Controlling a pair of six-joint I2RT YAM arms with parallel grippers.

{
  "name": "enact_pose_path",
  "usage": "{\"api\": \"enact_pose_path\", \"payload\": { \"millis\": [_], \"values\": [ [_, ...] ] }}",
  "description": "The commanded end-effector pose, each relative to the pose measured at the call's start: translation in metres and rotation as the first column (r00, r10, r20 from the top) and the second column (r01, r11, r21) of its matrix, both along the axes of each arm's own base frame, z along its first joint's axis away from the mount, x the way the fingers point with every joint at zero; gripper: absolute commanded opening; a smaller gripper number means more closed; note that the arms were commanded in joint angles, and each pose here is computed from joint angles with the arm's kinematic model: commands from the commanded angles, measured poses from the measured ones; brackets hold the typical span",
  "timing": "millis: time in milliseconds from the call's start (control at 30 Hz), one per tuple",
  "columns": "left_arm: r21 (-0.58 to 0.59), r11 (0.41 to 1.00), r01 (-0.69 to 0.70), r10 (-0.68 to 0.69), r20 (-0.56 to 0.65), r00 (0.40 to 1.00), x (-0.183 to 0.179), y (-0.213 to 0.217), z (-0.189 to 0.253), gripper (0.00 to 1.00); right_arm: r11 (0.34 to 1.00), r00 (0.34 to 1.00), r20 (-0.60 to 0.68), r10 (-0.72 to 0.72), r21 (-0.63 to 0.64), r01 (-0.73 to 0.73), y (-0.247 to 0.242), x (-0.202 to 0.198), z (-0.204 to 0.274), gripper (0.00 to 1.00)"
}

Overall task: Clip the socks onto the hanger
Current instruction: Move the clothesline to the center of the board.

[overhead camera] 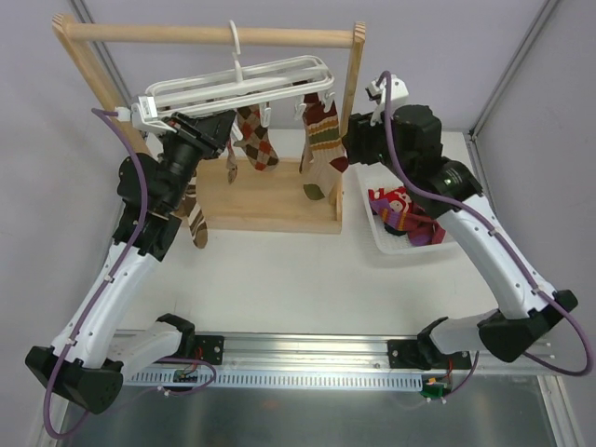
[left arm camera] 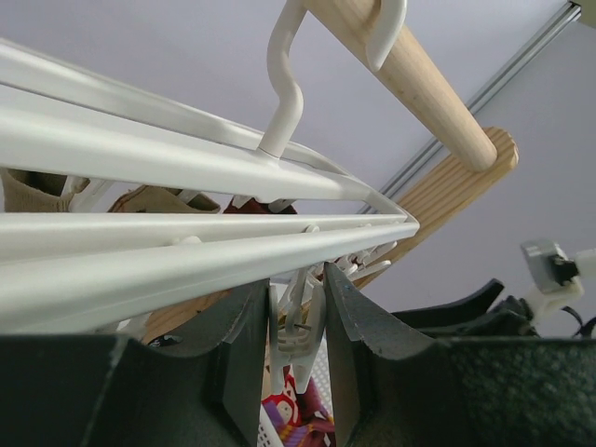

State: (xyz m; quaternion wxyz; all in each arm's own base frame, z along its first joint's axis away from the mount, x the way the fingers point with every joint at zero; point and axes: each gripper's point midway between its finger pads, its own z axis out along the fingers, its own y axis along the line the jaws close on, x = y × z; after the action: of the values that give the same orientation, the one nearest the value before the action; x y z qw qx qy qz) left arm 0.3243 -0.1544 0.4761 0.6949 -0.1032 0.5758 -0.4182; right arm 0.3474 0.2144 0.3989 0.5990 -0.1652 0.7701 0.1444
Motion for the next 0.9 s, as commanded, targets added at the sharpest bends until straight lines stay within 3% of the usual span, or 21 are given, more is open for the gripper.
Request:
{"api": "enact_pose_path", "payload": {
  "millis": [0, 367, 867],
  "values": [
    [0.025, 1.0, -0.001, 0.0, 0.024, 1.0, -0.008, 0.002, 0.002, 0.2, 0.997, 0.992, 0.097, -0.075, 0.021, 0.073, -0.008, 0.027, 0.023, 0.57],
    [0.032, 0.999, -0.029, 0.028, 0.022, 0.999, -0.01, 0.008, -0.002, 0.2, 0.997, 0.995, 0.092, -0.051, 0.067, 0.045, -0.001, 0.079, 0.021, 0.39],
    [0.036, 0.998, -0.046, 0.045, 0.018, 0.999, -0.013, 0.012, -0.009, 0.2, 0.976, 0.999, 0.002, 0.049, 0.212, -0.048, 0.056, 0.126, 0.008, 0.39]
  ]
}}
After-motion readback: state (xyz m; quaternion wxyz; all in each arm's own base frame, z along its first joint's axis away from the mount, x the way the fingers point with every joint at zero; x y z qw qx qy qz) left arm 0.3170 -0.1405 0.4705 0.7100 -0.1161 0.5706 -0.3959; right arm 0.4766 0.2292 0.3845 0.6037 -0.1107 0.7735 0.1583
